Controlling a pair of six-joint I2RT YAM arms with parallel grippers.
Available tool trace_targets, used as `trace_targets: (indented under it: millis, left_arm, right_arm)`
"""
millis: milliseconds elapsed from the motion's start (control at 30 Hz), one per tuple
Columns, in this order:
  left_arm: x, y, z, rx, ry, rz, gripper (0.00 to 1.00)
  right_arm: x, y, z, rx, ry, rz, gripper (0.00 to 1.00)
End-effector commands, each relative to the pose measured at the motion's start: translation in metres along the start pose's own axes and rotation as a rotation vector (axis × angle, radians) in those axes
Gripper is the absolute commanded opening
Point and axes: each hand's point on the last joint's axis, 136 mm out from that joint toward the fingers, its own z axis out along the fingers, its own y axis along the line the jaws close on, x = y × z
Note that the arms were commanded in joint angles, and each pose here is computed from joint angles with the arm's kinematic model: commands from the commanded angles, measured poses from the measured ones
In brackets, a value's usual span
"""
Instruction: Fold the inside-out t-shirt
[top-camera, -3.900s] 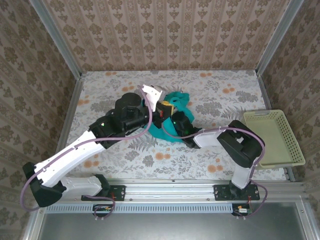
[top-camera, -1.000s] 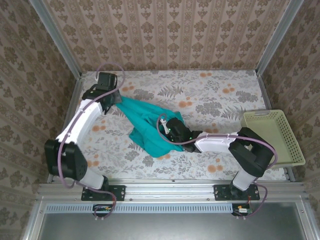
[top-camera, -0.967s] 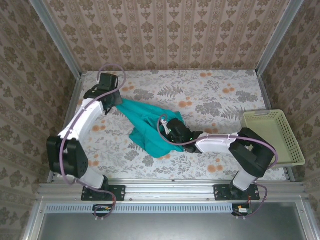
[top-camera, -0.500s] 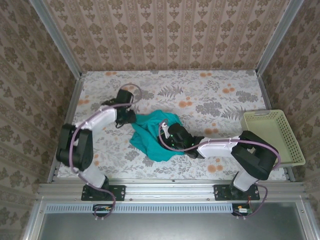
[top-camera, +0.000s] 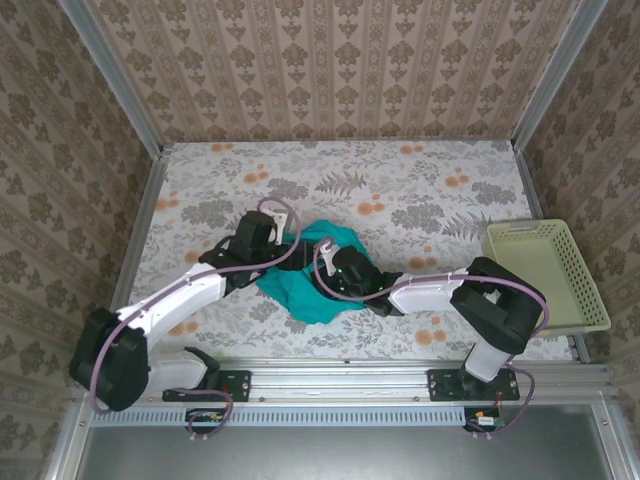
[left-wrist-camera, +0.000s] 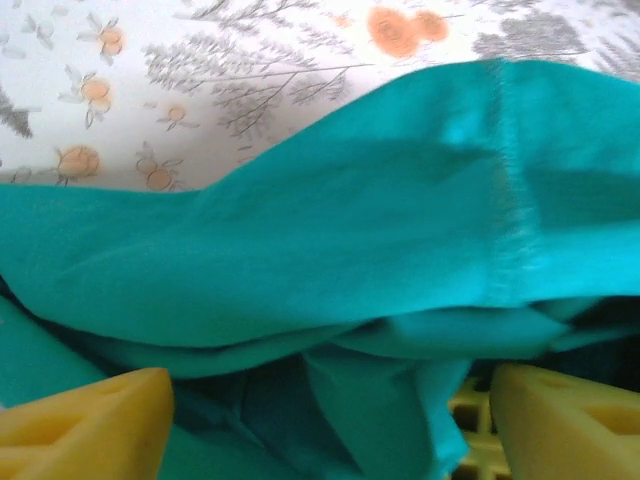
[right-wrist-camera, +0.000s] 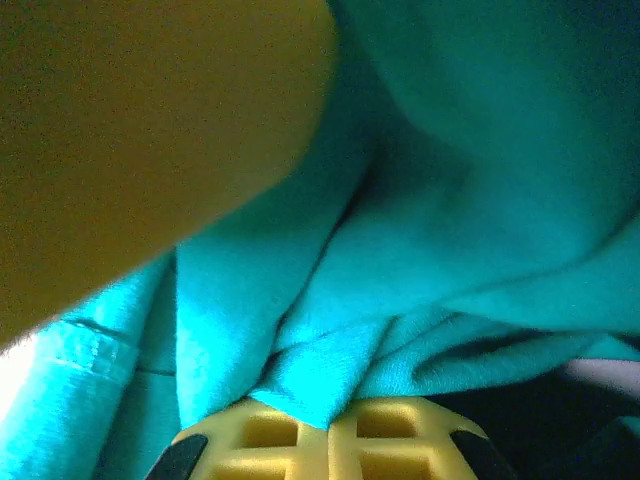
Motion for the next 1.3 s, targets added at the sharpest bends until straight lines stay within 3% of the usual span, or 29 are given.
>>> trace_targets:
  millis: [0,200,367,533,700,767,900,1033,1167,1267]
  left_arm:
    - [-0.013,0.014,0.016,-0.049,0.001,-0.044,0.71]
    - [-0.028,0.056,0.048,-0.184,0.061,-0.167,0.32]
    - [-0.011,0.121,0.056,-0.359,0.167,-0.338,0.0]
    - [0.009,0.15,0.043,-0.423,0.155,-0.427,0.0]
    - [0.016,0.133,0.035,-0.392,0.147,-0.372,0.0]
    - [0.017,0.114,0.033,-0.366,0.15,-0.313,0.07]
    - [0.018,0.065,0.016,-0.292,0.111,-0.187,0.42]
    - [0.028,0.031,-0.002,-0.227,0.091,-0.14,0.63]
    - [0.051,0.017,0.008,-0.184,0.143,-0.142,0.7]
    - [0.073,0.021,0.023,-0.197,0.197,-0.143,0.65]
  right_arm:
    - [-0.026,0.022,-0.005,-0.095,-0.091,-0.004,0.0]
    - [-0.022,0.029,-0.018,-0.085,-0.113,-0.042,0.0]
    - [-0.031,0.008,-0.051,0.075,-0.184,-0.074,0.0]
    - [-0.038,-0.018,-0.091,0.202,-0.26,-0.069,0.0]
    - [-0.026,-0.031,-0.093,0.242,-0.238,-0.019,0.0]
    - [-0.018,-0.034,-0.084,0.254,-0.198,0.002,0.0]
    - [-0.003,-0.035,-0.067,0.241,-0.133,0.037,0.0]
    - [-0.002,-0.032,-0.059,0.229,-0.09,0.06,0.0]
    - [-0.016,-0.022,-0.06,0.171,-0.115,0.098,0.0]
    - [-0.038,-0.008,-0.072,0.114,-0.168,0.127,0.0]
